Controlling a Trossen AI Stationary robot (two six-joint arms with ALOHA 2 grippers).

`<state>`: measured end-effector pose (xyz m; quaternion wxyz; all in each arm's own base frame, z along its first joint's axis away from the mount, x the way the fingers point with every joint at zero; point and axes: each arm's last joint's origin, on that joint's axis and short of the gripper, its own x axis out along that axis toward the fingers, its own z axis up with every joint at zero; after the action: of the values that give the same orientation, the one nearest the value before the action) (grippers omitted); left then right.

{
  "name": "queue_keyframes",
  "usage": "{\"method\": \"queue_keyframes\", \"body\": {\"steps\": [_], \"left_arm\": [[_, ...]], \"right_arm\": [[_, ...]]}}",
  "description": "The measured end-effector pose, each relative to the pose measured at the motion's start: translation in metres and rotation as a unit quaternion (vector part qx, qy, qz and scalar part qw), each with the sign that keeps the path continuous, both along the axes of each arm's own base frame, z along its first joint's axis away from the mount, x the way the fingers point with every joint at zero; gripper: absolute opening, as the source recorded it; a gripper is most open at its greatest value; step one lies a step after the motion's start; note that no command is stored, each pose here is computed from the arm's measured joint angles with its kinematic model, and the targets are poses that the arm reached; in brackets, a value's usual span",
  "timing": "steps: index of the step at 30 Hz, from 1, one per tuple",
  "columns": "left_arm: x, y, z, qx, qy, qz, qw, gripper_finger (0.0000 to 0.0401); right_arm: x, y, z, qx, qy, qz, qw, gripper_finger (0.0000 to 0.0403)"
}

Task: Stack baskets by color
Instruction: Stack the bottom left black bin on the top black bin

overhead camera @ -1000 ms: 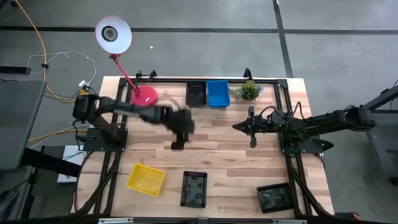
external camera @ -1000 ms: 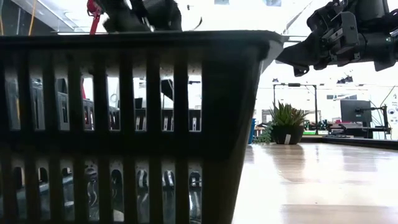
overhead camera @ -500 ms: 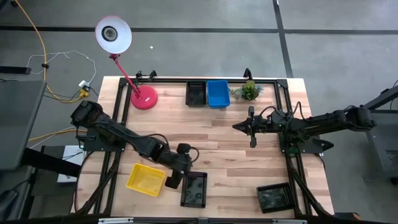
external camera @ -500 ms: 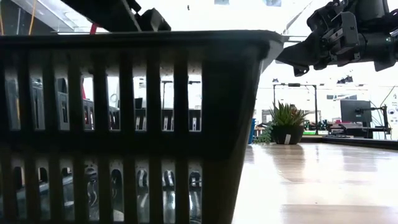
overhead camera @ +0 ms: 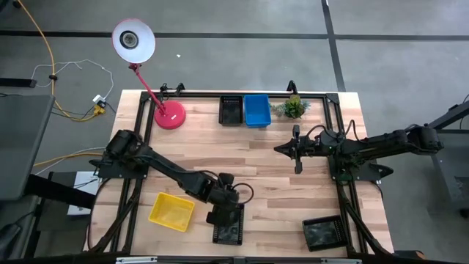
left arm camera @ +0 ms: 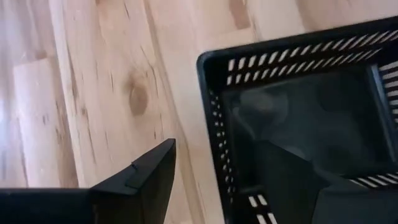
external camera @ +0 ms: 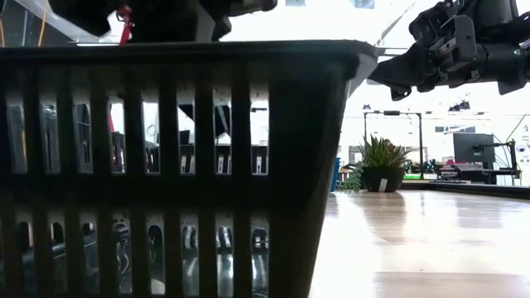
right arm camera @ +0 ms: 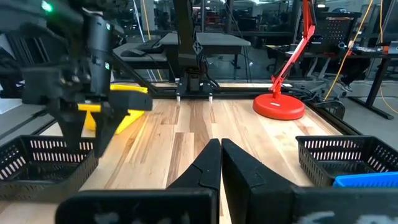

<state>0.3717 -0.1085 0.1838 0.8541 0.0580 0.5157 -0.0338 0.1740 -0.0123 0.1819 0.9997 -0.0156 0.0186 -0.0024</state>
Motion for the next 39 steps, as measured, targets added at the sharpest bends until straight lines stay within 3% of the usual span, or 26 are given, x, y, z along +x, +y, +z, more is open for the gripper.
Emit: {"method": "queue_keyframes", "body": {"steps": [8, 22, 31, 39], "left_arm": [[0.001, 0.009, -0.016, -0.044, 0.055, 0.014, 0.997, 0.0207], [-0.004, 0.015, -0.021, -0.047, 0.093, 0.028, 0.994, 0.0196], [-0.003, 0.016, -0.021, -0.047, 0.093, 0.029, 0.994, 0.0125], [-0.002, 0.022, -0.021, -0.042, 0.094, 0.025, 0.994, 0.0022]], "right_arm": [[0.000, 0.000, -0.001, 0.000, 0.003, 0.000, 1.000, 0.0000], [0.000, 0.000, -0.002, 0.005, 0.008, 0.000, 1.000, 0.0000], [0.000, 0.000, -0.002, 0.005, 0.008, 0.000, 1.000, 0.0000], [0.000, 0.000, -0.002, 0.007, 0.008, 0.000, 1.000, 0.0000]]}}
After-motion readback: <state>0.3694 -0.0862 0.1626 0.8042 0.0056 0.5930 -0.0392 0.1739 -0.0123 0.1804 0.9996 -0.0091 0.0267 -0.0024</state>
